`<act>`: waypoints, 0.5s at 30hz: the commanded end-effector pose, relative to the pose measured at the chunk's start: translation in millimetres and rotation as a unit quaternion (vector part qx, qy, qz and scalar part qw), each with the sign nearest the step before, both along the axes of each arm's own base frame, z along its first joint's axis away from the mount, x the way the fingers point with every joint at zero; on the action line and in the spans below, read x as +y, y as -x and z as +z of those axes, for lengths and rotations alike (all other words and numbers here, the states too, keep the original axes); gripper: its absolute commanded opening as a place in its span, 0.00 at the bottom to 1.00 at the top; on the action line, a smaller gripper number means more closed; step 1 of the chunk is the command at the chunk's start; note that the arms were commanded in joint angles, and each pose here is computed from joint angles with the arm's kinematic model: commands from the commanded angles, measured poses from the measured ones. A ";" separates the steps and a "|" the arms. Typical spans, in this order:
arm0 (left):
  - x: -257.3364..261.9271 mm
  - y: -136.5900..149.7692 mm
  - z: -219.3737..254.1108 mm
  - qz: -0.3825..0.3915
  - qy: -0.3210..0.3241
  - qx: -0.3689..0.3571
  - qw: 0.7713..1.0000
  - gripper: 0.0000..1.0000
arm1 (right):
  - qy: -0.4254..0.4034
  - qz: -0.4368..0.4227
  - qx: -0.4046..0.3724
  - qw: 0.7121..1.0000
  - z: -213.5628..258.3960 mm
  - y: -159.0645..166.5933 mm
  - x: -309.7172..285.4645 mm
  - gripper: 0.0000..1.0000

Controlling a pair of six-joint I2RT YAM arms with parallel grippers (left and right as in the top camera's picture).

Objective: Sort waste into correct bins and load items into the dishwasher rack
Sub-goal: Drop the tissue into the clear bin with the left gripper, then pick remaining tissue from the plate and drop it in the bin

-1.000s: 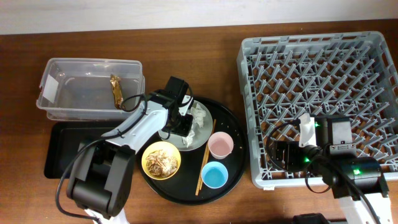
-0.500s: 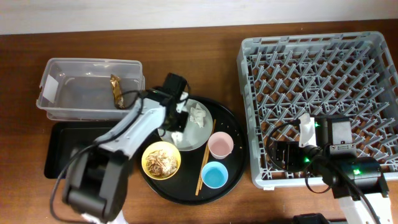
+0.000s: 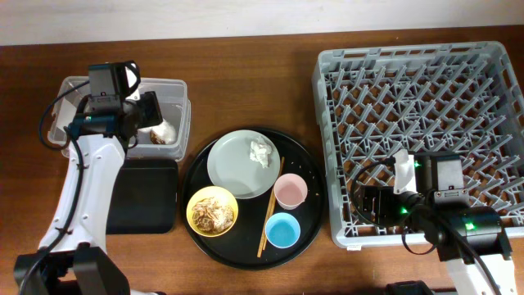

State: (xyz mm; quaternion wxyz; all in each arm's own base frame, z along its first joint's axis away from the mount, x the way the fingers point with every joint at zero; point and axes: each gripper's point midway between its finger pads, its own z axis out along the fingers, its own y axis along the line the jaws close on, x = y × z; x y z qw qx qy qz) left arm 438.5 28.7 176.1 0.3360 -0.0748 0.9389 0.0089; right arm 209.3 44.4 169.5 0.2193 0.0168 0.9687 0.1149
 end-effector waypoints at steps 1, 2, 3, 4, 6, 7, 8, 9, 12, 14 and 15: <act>-12.5 -4.7 2.6 -0.025 0.024 -0.007 0.999 0.62 | 0.003 -0.002 -0.011 1.000 7.5 -2.9 -0.5 0.99; -29.3 -4.8 3.3 -0.053 0.052 -0.008 0.997 0.63 | 0.003 -0.002 -0.011 1.000 7.5 -2.9 -0.5 0.99; -46.6 -4.1 4.4 -0.080 0.075 -0.009 0.994 0.63 | 0.003 -0.002 -0.011 1.000 7.5 -2.9 -0.5 0.99; -64.8 -2.7 5.1 -0.106 0.090 -0.008 0.990 0.66 | 0.003 -0.002 -0.011 1.000 7.5 -2.9 -0.5 0.99; -102.4 1.6 2.0 -0.148 0.092 -0.001 0.985 0.68 | 0.003 -0.002 -0.011 1.000 7.5 -2.9 -0.5 0.99; -125.4 4.9 -6.8 -0.173 0.093 0.012 0.981 0.69 | 0.003 -0.002 -0.011 1.000 7.5 -2.9 -0.5 0.99; -141.1 7.5 -16.0 -0.189 0.092 0.025 0.977 0.70 | 0.002 -0.002 -0.011 1.000 7.5 -2.9 -0.5 0.99; -159.0 11.1 -30.7 -0.208 0.092 0.044 0.973 0.70 | 0.003 -0.002 -0.011 1.000 7.5 -2.9 -0.5 0.99; -206.4 26.5 -79.3 -0.256 0.086 0.104 0.957 0.70 | 0.002 -0.002 -0.011 1.000 7.5 -2.8 -0.4 0.99; -228.3 33.4 -103.8 -0.278 0.081 0.126 0.949 0.71 | 0.002 -0.002 -0.011 1.000 7.5 -2.8 -0.4 0.99; -235.3 36.0 -110.6 -0.285 0.080 0.132 0.946 0.72 | 0.002 -0.002 -0.011 1.000 7.5 -2.8 -0.4 0.99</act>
